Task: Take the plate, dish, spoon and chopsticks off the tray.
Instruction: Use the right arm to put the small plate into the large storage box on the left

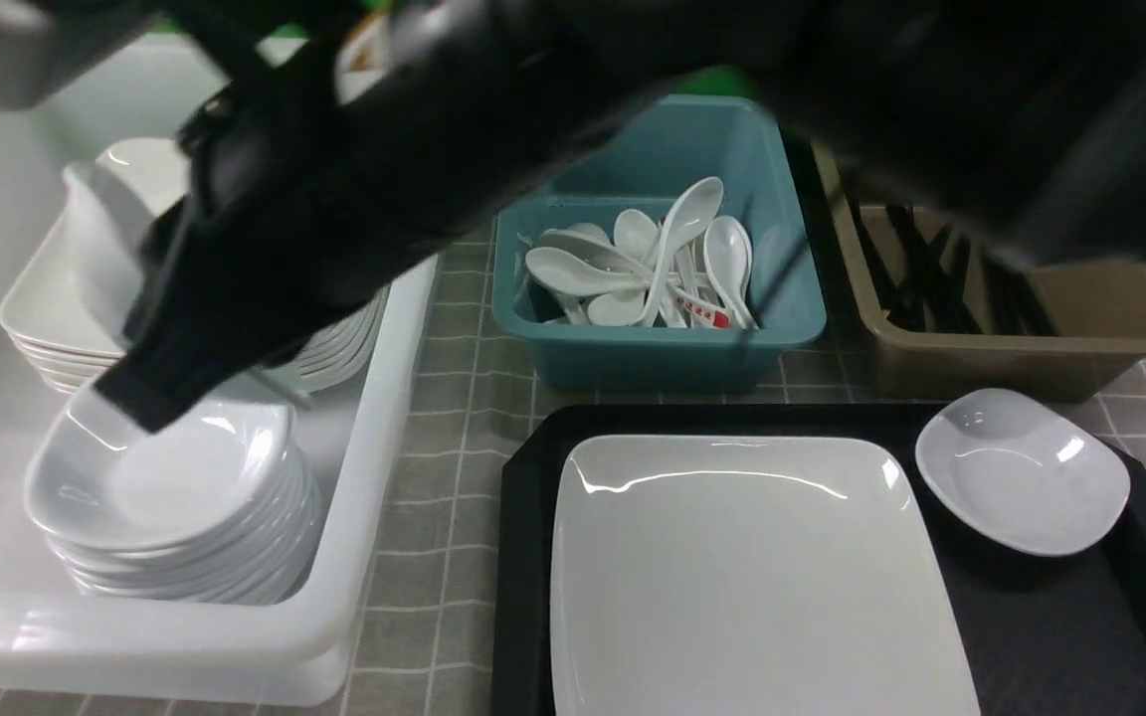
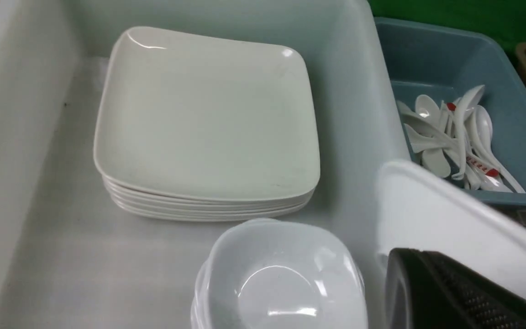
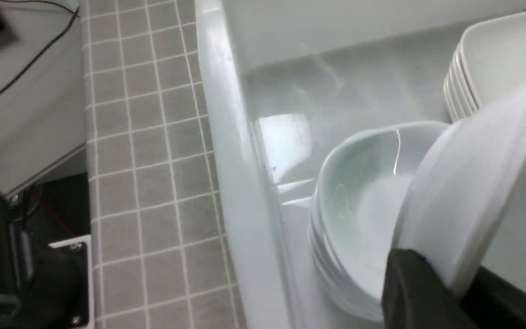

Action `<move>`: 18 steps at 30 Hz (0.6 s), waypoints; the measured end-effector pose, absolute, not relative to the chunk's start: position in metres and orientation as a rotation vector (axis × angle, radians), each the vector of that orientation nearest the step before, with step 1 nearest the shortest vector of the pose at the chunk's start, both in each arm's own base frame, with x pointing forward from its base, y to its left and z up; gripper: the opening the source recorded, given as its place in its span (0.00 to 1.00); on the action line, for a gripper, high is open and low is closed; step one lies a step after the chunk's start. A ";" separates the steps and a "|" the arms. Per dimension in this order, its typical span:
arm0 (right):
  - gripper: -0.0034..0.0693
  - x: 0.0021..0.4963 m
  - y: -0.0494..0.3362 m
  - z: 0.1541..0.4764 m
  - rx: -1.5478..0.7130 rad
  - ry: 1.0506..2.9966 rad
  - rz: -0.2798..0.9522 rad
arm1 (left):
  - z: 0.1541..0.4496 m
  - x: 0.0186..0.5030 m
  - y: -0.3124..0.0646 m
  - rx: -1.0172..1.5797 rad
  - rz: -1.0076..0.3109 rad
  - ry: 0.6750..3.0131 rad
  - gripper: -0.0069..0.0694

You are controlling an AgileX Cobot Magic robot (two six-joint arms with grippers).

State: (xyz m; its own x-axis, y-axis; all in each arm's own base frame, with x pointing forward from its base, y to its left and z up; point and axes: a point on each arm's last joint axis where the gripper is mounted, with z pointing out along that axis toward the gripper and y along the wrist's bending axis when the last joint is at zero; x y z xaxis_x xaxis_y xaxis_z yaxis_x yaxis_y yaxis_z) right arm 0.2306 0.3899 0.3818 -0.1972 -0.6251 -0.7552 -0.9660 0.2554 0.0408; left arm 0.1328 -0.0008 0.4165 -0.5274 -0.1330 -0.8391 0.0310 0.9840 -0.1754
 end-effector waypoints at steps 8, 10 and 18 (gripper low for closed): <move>0.16 0.249 0.429 0.337 -1.487 1.924 0.650 | 0.421 0.113 -0.001 -0.071 -0.158 2.096 0.09; 0.22 0.252 0.432 0.328 -1.499 1.930 0.623 | 0.421 0.112 -0.001 -0.069 -0.157 2.097 0.09; 0.57 0.244 0.429 0.334 -1.545 1.973 0.613 | 0.421 0.112 -0.001 -0.069 -0.153 2.097 0.09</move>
